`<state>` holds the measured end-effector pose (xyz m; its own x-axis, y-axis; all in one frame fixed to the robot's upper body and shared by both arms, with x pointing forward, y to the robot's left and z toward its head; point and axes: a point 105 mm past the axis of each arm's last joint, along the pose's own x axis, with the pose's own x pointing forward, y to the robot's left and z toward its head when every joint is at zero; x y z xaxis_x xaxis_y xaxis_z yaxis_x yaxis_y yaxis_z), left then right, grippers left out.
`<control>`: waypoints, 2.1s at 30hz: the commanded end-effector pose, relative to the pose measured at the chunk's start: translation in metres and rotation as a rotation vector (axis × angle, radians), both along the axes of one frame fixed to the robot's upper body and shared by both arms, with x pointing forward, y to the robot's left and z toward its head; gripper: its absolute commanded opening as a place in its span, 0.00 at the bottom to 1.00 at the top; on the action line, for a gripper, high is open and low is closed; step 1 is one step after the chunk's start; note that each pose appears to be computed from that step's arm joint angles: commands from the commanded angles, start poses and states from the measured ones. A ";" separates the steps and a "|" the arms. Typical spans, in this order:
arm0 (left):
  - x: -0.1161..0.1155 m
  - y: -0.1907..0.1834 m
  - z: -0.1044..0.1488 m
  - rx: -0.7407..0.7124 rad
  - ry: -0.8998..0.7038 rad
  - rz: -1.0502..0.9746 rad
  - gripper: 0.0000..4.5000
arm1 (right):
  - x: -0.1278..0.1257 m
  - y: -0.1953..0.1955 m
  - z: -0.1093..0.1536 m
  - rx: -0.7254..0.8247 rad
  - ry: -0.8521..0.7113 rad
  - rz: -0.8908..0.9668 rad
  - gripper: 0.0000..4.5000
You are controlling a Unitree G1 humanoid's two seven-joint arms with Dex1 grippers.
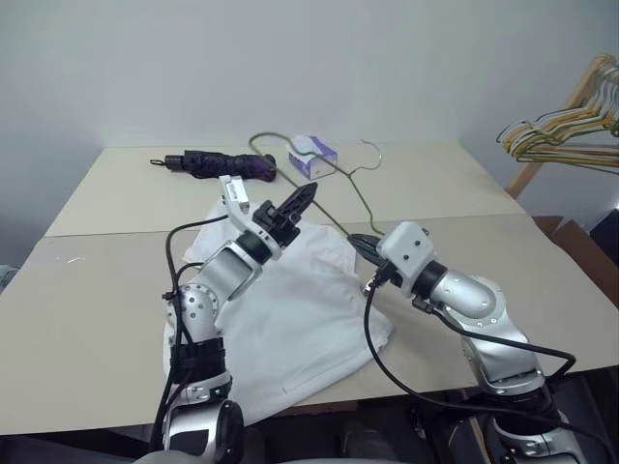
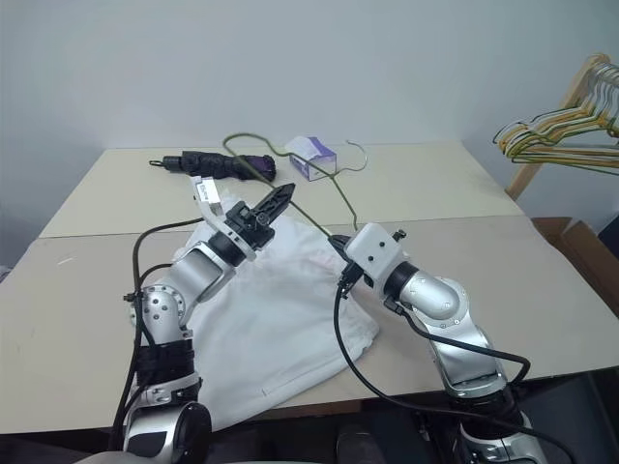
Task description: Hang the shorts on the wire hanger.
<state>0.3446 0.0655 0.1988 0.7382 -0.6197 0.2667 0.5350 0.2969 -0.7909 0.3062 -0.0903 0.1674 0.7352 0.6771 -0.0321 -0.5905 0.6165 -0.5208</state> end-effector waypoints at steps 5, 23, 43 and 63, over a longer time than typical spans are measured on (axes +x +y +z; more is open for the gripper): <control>0.002 -0.010 0.001 0.143 -0.080 0.039 0.00 | -0.002 0.010 0.016 -0.074 -0.193 -0.001 0.00; -0.014 0.033 0.058 0.378 -0.626 -0.160 0.00 | -0.050 -0.037 0.047 0.145 0.332 0.401 0.99; -0.063 0.072 0.099 0.113 -0.895 -0.547 0.00 | -0.031 -0.021 0.031 0.253 0.875 0.676 0.99; -0.058 0.065 0.090 0.104 -0.904 -0.516 0.00 | -0.034 0.013 0.043 0.203 0.836 0.748 0.48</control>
<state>0.2889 0.1287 0.2824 -0.0536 -0.8616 0.5047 0.9946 -0.0910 -0.0497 0.2734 -0.0808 0.2007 -0.0507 0.9836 -0.1733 -0.9509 0.0055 0.3096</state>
